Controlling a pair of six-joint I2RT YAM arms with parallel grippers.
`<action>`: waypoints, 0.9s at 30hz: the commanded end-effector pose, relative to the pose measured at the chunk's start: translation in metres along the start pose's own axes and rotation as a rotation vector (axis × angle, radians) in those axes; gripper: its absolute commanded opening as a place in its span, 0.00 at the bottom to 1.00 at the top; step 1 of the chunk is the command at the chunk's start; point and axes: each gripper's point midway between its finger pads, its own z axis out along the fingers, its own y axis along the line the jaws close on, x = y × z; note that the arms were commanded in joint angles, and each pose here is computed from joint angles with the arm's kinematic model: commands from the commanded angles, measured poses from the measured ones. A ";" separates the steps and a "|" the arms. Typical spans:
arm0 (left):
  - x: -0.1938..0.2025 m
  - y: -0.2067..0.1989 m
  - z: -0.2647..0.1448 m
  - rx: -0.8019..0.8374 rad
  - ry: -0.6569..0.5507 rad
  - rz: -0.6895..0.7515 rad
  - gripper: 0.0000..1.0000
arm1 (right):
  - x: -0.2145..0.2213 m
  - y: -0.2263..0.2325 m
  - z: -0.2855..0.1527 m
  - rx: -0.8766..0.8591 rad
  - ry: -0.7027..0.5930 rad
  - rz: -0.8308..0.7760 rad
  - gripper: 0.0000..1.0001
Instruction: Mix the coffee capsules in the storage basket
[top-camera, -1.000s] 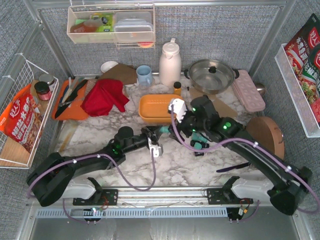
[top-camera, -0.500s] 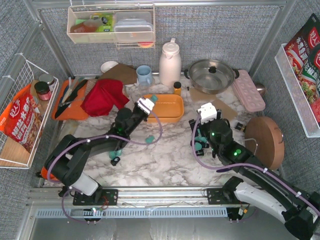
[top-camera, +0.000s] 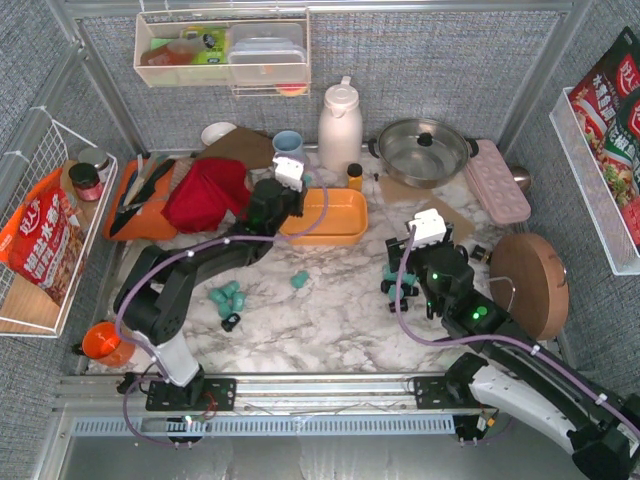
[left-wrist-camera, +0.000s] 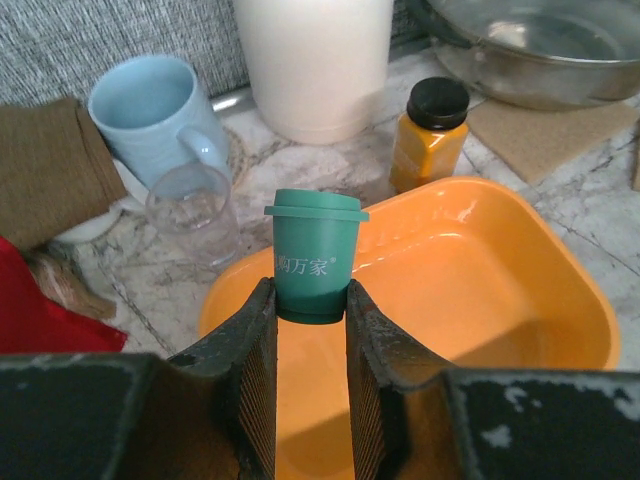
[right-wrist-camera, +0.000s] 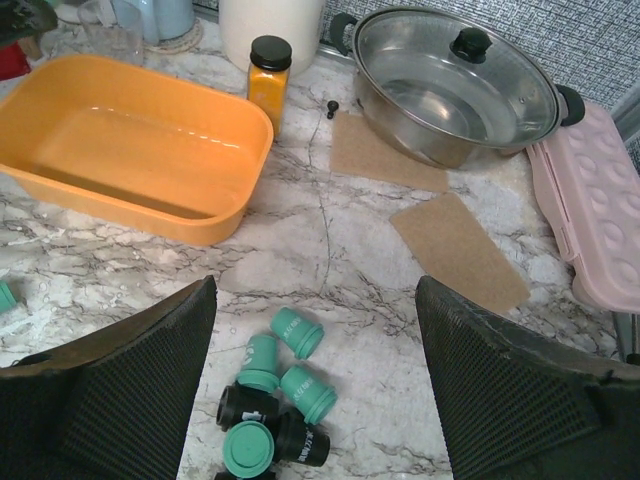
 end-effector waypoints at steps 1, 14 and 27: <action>0.042 0.010 0.004 -0.075 0.229 -0.090 0.19 | -0.011 -0.003 -0.002 0.013 -0.034 0.037 0.85; 0.082 0.008 0.025 -0.143 0.397 -0.198 0.20 | -0.012 -0.005 -0.004 0.014 -0.037 0.039 0.85; 0.085 0.012 0.035 -0.203 0.418 -0.253 0.55 | -0.012 -0.003 -0.005 -0.001 -0.028 0.033 0.86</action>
